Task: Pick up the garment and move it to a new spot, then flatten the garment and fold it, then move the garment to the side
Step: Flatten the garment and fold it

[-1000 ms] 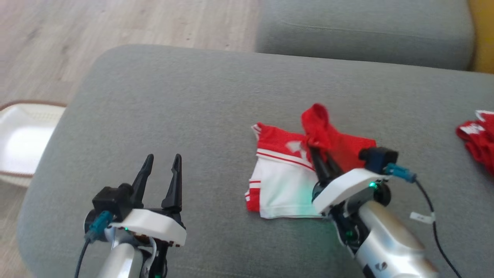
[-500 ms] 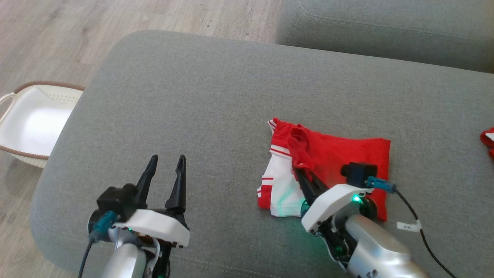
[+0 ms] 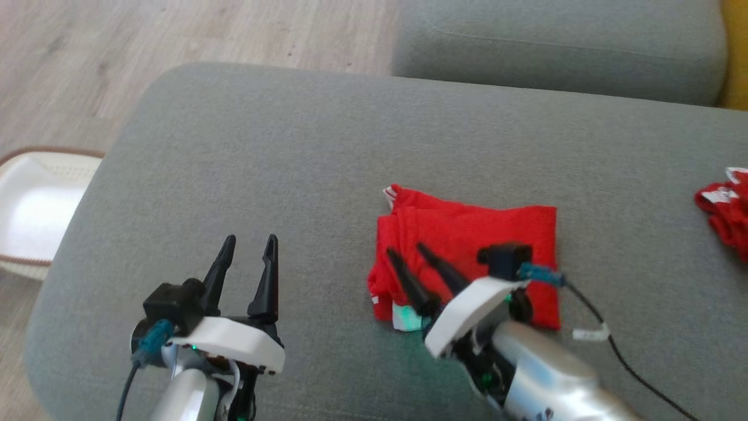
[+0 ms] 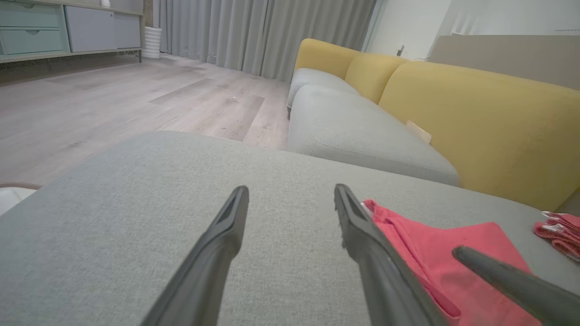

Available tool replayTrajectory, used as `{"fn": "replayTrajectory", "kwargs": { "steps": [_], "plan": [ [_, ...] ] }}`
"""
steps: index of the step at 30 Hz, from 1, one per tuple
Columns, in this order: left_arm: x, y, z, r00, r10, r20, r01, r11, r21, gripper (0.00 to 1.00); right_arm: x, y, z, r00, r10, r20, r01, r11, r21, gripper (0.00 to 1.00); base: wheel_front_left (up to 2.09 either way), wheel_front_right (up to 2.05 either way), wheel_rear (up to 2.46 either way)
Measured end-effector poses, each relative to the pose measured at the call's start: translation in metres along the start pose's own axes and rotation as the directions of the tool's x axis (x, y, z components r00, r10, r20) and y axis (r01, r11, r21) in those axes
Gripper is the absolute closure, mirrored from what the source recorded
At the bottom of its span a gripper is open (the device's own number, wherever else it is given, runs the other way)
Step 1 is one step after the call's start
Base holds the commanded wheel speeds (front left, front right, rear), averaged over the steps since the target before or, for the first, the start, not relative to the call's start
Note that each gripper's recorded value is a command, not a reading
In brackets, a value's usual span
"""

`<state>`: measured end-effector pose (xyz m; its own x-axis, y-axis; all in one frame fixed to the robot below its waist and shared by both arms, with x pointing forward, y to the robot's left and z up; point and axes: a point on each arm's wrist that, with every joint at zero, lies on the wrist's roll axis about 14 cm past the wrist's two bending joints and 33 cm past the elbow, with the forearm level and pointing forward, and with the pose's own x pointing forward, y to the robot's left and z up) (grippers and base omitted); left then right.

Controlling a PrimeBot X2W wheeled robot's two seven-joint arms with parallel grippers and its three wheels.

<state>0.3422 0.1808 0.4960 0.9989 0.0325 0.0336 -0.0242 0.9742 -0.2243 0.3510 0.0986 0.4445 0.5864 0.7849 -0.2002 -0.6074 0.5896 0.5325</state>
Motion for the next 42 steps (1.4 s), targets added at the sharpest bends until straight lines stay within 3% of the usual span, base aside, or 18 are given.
{"fn": "replayTrajectory", "kwargs": {
  "steps": [6,12,18,25,30,42],
  "plan": [
    [0.008,-0.013,0.012,0.999,-0.037,0.039,0.037,0.999,-0.003,0.0,-0.008,-0.03,0.066,0.981,-0.084,0.174,0.104,0.989,-0.109,0.0,0.0,0.0,0.0],
    [0.018,-0.022,0.029,0.994,-0.056,0.093,0.057,0.998,-0.005,0.0,-0.05,-0.075,0.122,0.915,-0.193,0.356,0.299,0.914,-0.275,0.0,0.0,0.0,0.0],
    [0.023,-0.031,0.034,0.991,-0.072,0.11,0.074,0.997,-0.007,0.0,-0.108,-0.117,0.117,0.84,-0.334,0.428,0.479,0.827,-0.294,0.0,0.0,0.0,0.0],
    [0.02,-0.036,0.025,0.992,-0.089,0.085,0.089,0.996,-0.002,0.0,-0.145,-0.125,0.116,0.766,-0.402,0.501,0.579,0.77,-0.269,0.0,0.0,0.0,0.0],
    [0.02,-0.041,0.025,0.991,-0.102,0.085,0.102,0.995,-0.004,0.0,-0.165,-0.132,0.102,0.735,-0.456,0.502,0.619,0.753,-0.222,0.0,0.0,0.0,0.0],
    [0.018,-0.046,0.021,0.99,-0.115,0.076,0.115,0.993,0.009,0.0,-0.171,-0.13,0.097,0.725,-0.468,0.505,0.621,0.762,-0.184,0.0,0.0,0.0,0.0]
  ]
}}
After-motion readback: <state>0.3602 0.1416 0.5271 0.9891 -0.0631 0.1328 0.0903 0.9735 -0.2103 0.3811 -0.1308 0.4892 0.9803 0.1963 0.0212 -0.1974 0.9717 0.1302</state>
